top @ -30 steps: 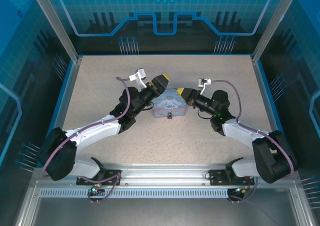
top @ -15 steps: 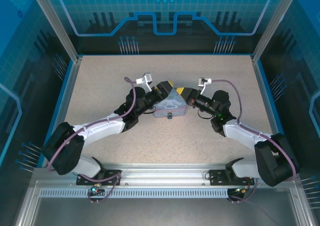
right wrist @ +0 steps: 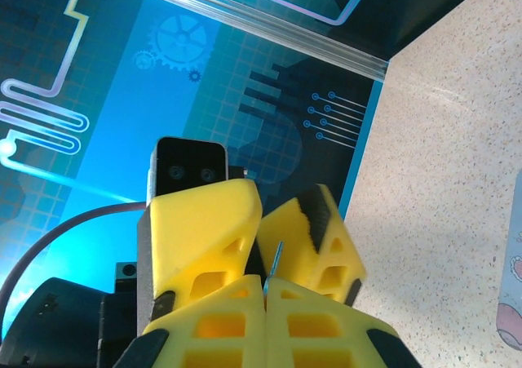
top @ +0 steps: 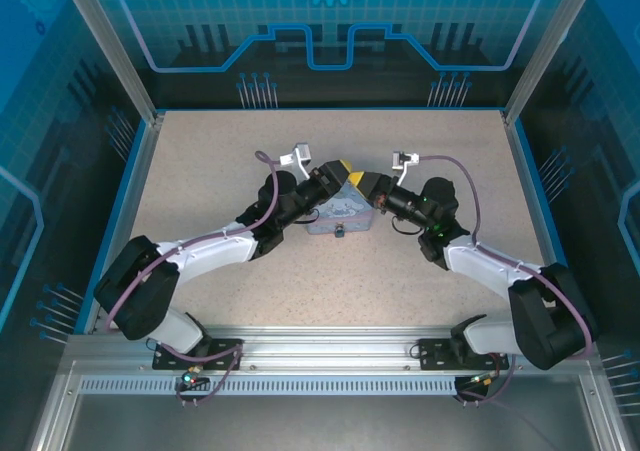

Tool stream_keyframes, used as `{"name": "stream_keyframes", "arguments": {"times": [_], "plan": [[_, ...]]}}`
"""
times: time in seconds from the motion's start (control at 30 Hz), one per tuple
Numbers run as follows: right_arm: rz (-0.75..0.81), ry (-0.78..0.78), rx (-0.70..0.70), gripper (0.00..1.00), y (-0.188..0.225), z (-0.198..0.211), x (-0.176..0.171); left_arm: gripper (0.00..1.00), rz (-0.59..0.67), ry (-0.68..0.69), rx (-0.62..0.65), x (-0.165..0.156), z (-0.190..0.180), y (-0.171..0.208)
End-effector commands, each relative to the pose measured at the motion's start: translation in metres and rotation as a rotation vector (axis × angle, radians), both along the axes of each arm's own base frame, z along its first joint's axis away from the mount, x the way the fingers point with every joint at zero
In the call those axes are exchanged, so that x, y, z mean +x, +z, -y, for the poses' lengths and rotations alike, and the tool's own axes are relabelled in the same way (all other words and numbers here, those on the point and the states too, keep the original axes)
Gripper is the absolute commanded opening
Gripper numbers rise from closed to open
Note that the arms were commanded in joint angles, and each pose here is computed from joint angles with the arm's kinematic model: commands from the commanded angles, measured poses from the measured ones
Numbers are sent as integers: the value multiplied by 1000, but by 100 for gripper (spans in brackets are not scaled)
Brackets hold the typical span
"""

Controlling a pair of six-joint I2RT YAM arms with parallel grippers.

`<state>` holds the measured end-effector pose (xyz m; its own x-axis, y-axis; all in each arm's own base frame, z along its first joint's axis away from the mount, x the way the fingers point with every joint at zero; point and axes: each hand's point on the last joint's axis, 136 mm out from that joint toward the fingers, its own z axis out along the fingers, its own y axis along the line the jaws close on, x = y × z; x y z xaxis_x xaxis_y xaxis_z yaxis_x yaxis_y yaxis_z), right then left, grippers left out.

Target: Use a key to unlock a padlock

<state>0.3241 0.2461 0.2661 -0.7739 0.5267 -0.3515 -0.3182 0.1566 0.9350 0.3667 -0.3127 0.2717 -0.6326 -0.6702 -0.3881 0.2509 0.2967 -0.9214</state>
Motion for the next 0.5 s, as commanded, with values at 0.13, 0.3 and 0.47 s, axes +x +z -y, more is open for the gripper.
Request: {"name": "stream_keyframes", "arguments": {"times": [0.13,0.3,0.47], "plan": [[24,-3,18,0,11,-4,2,24,52,-3,-41,0,4,22],[24,3,17,0,10,-4,0,14,57,13,-38,2,1,21],[21,3,12,0,7,-3,-1,0,67,17,-35,2,0,24]]}}
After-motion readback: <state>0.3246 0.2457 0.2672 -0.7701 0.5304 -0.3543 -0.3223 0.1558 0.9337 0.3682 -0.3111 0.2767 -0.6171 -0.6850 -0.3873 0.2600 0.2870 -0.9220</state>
